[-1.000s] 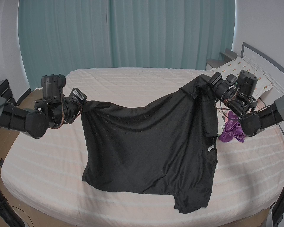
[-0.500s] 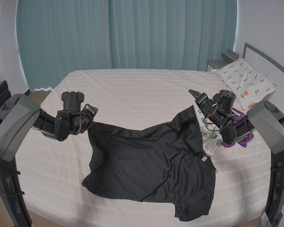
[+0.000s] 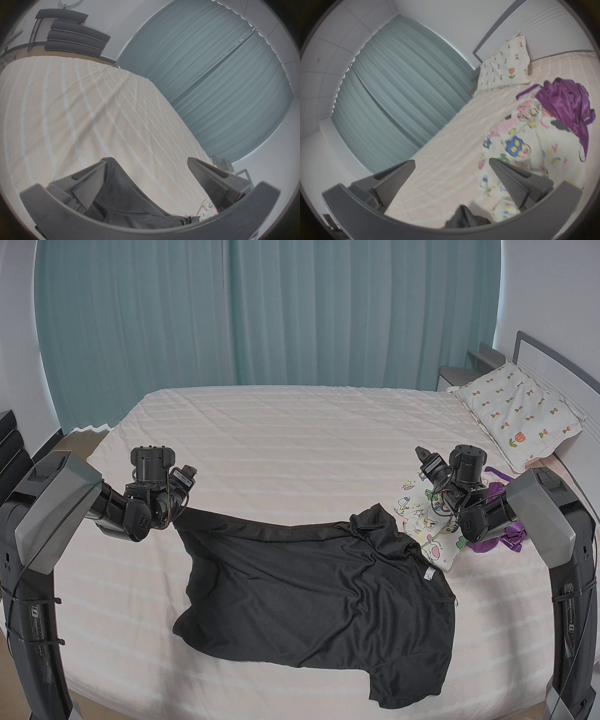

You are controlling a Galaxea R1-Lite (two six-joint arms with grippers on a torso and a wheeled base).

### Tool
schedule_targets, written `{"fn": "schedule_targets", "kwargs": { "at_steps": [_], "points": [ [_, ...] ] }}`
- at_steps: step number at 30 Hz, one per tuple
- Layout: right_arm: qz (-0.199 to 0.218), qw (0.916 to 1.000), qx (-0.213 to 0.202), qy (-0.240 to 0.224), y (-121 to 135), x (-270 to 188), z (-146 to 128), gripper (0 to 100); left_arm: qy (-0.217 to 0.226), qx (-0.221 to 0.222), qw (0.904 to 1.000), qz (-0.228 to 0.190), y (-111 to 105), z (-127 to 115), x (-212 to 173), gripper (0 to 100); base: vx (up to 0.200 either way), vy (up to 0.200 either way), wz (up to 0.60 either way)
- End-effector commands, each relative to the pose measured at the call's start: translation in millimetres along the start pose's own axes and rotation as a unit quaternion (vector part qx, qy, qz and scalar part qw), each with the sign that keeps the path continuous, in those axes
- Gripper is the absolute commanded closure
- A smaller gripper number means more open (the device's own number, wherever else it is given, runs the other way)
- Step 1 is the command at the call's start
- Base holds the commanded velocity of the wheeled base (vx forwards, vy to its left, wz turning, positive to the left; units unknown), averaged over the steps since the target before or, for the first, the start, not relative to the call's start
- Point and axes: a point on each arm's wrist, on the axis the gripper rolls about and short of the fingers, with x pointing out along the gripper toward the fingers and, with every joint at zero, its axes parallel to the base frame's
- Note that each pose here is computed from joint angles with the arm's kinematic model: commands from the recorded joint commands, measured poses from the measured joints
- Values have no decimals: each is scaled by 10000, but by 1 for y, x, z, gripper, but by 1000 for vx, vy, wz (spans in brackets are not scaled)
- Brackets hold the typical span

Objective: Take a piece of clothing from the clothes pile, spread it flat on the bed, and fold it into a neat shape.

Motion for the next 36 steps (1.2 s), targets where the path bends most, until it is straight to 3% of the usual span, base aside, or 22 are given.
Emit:
{"fn": "schedule_targets", "kwargs": {
  "at_steps": [1, 3, 11, 12, 13, 15, 20, 25, 27, 30, 32, 33, 36],
  "points": [
    [-741, 9953, -190, 589, -40, -19, 3, 0, -24, -105, 9998, -157, -4, 22, -14, 0, 0, 0, 0],
    [-1029, 9917, -220, 733, -56, -29, 4, 0, 357, -132, 9983, -452, -8, 34, -23, 0, 0, 0, 0],
    [-1358, 9829, -209, 1223, -77, -62, 5, 0, 552, -138, 9970, -524, -12, 38, -22, 0, 0, 0, 0],
    [-1400, 9804, -185, 1375, -81, -70, 6, 0, 925, -192, 9931, -697, -13, 36, -23, 0, 0, 0, 0],
    [-1400, 9804, -185, 1375, -81, -70, 6, 0, 925, -192, 9931, -697, -13, 36, -23, 0, 0, 0, 0],
    [-1521, 9769, -181, 1489, -88, -76, 4, 0, 1309, -597, 9854, -905, -18, 38, -23, 0, 0, 0, 0],
    [-1726, 9724, -258, 1546, -102, -85, 8, 0, 1206, -1420, 9774, -999, -27, 52, -20, 0, 0, 0, 0],
    [-1722, 9707, -223, 1658, -102, -103, 21, 0, 1095, -2239, 9606, -1230, -33, 81, -20, 0, 0, 0, 0],
    [-1696, 9691, -230, 1776, -102, -111, 22, 0, 1190, -2354, 9560, -1287, -32, 88, -22, 0, 0, 0, 0],
    [-1716, 9623, -351, 2079, -109, -128, 19, 0, 2502, -2405, 9303, -1190, -21, 86, -24, 0, 0, 0, 0],
    [-1760, 9593, -413, 2167, -112, -132, 16, 0, 2865, -2468, 9198, -1045, -19, 88, -25, 0, 0, 0, 0],
    [-1755, 9586, -426, 2201, -113, -134, 14, 0, 2950, -2485, 9178, -942, -18, 87, -23, 0, 0, 0, 0],
    [-1679, 9579, -440, 2289, -108, -137, 11, 0, 2820, -2461, 9240, -783, -16, 84, -19, 0, 0, 0, 0]
  ]
}}
